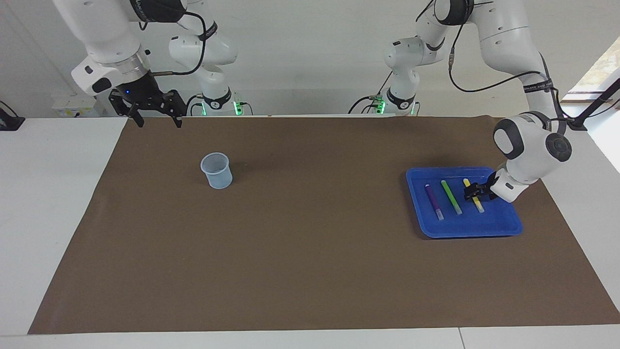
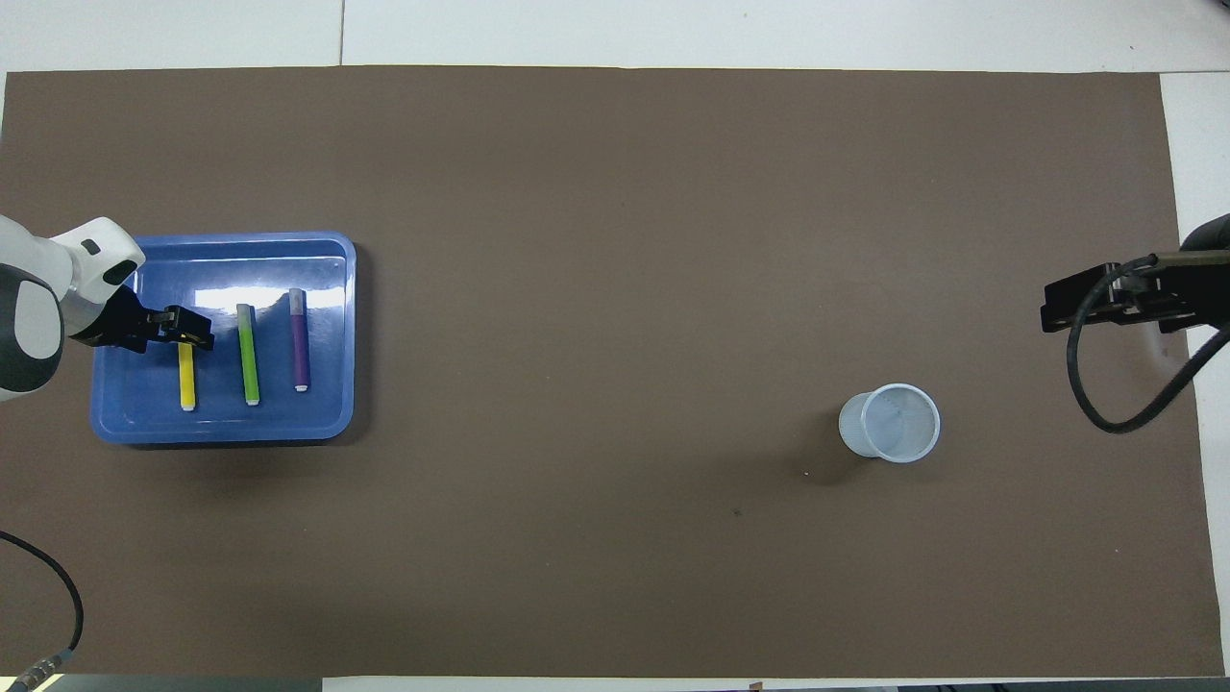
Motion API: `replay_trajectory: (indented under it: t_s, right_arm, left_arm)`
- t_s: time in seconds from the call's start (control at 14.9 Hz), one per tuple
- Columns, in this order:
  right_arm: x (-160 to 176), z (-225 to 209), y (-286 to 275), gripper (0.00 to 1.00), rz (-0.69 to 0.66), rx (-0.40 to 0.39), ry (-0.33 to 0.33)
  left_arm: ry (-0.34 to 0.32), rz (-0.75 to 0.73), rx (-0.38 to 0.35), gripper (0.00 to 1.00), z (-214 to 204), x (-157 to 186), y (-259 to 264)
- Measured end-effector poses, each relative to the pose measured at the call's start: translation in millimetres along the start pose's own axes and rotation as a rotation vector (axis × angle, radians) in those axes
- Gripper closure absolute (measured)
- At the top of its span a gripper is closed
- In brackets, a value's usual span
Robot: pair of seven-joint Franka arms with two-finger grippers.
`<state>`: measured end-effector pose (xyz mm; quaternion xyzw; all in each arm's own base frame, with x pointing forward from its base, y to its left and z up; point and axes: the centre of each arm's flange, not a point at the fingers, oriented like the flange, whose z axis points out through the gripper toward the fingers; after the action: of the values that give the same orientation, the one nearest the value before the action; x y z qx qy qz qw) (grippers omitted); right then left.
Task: Transfer and insert pens with both arms
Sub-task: 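Reach into the blue tray and grasp the yellow pen with the left gripper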
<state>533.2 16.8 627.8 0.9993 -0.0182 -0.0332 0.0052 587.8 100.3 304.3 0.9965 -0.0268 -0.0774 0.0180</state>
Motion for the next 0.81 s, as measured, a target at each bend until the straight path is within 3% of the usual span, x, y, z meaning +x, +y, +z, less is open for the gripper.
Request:
replay_trajectory:
  t_s: [0.34,0.47,0.6,0.81]
  right_arm:
    - [0.0,0.0,0.1,0.0,0.0,0.0,0.0]
    - [0.0,0.0,0.0,0.0,0.0,0.0,0.0]
    - [0.0,0.0,0.0,0.0,0.0,0.0,0.0]
    - [0.0,0.0,0.0,0.0,0.0,0.0,0.0]
  left_arm:
    - [-0.007,-0.001,-0.002,0.16,3.2,-1.6,-0.1]
    - [-0.008,-0.001,-0.002,0.3,3.7,-1.9,-0.5]
    - [-0.01,-0.004,-0.003,0.38,4.5,-2.7,-1.9]
    - [-0.012,-0.007,-0.003,0.76,5.6,-3.7,-3.5]
